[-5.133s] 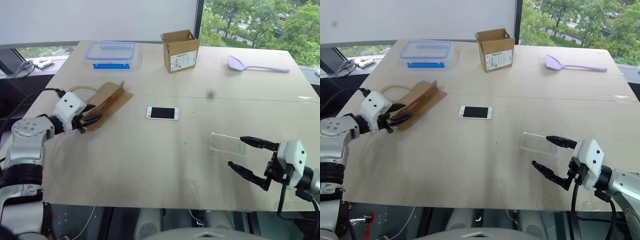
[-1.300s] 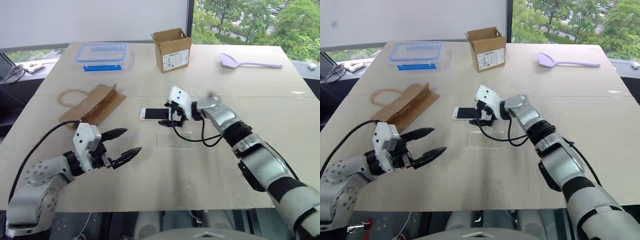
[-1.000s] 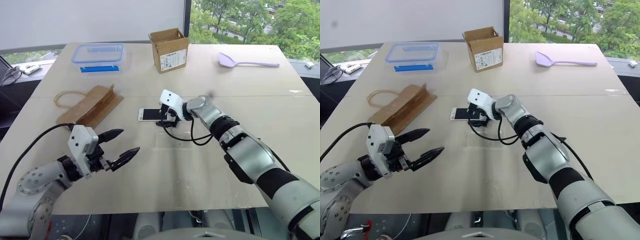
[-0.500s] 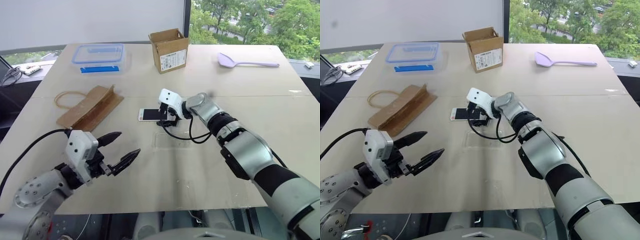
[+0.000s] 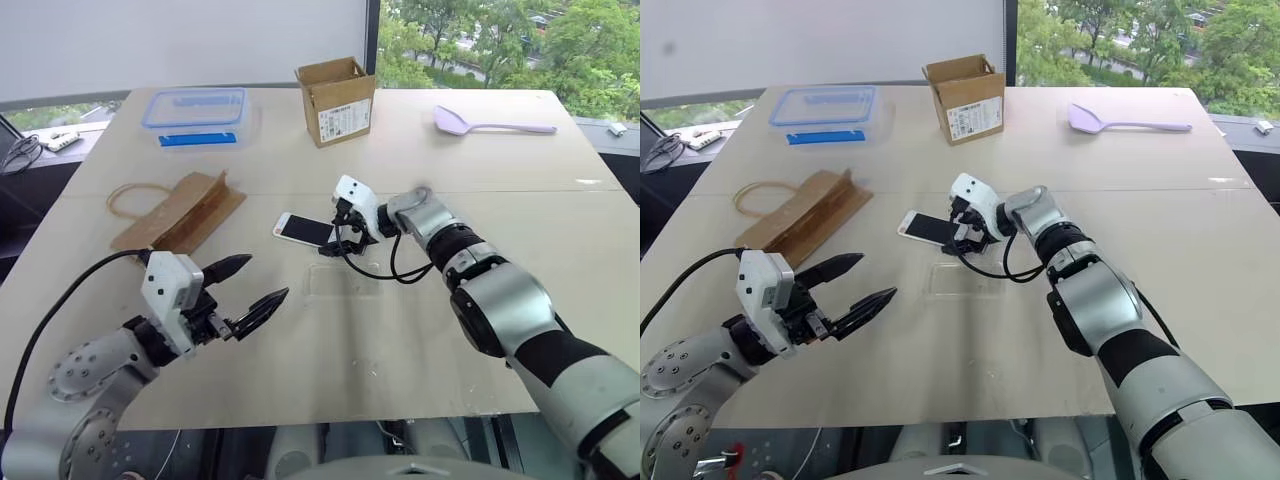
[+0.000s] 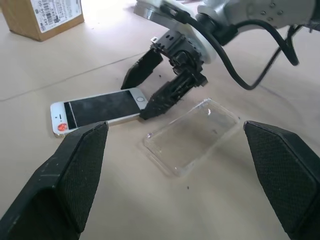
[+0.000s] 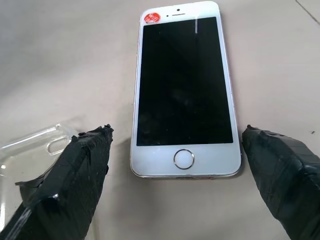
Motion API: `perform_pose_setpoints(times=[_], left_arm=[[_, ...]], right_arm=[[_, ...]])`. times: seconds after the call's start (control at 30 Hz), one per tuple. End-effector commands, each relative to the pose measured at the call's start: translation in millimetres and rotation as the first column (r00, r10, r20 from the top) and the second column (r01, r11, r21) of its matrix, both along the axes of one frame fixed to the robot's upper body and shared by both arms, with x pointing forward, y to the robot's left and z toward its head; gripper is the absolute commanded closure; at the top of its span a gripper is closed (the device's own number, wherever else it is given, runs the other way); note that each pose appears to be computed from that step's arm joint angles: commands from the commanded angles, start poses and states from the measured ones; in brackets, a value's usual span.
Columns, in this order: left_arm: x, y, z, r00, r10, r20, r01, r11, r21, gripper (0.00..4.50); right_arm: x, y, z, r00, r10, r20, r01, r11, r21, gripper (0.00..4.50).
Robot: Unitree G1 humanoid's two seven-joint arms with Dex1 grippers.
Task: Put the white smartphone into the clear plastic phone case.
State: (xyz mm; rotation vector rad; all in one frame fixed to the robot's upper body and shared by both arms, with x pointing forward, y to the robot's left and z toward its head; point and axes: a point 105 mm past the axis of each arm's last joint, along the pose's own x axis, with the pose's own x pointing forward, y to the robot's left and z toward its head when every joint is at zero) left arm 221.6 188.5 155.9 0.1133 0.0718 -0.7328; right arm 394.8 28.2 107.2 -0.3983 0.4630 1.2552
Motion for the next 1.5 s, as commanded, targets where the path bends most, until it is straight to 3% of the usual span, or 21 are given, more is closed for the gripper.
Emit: perform_pose_setpoints(times=[0.03,0.13,0.33,0.47,0.6,0.73,0.83,0.97,1.13,1.5], left_arm=[[0,0,6,0.999,-0.014,0.036,0.013,1.0,0.02,0.03],[0,1,5,0.999,-0.016,0.033,0.015,1.0,0.025,0.03],[-3,3,1,1.0,-0.014,0.025,0.013,0.999,0.035,0.0],[-4,5,-4,1.0,-0.009,0.016,0.009,0.999,0.037,0.0],[-5,5,-11,1.0,-0.029,-0.005,0.03,0.999,0.04,0.0],[-4,7,-17,0.998,-0.058,-0.023,0.059,0.997,0.052,0.0],[-3,5,-18,0.996,-0.088,-0.023,0.089,0.994,0.056,0.0],[-2,2,-17,0.989,-0.142,-0.028,0.143,0.988,0.053,0.0],[0,5,-16,0.98,-0.192,-0.044,0.194,0.979,0.068,0.0],[0,10,-15,0.966,-0.247,-0.07,0.254,0.961,0.111,0.0]], right_arm=[[-4,1,-21,1.0,-0.014,0.004,0.014,0.998,-0.065,0.0],[-5,4,-29,0.999,-0.012,0.039,0.016,0.995,-0.102,0.0],[-3,3,-31,0.996,-0.011,0.084,0.021,0.993,-0.12,1.56],[5,-1,-11,0.982,0.033,0.185,-0.01,0.993,-0.121,1.56],[5,0,30,0.962,0.111,0.248,-0.105,0.994,-0.037,1.56],[-16,-17,73,0.93,0.216,0.299,-0.232,0.973,0.018,1.56],[-39,-35,81,0.919,0.249,0.306,-0.263,0.965,0.005,1.56],[-76,-58,74,0.915,0.297,0.271,-0.293,0.954,-0.055,1.57],[-97,-77,55,0.932,0.285,0.222,-0.262,0.957,-0.128,1.57],[-96,-77,27,0.954,0.232,0.191,-0.198,0.964,-0.18,1.57]])
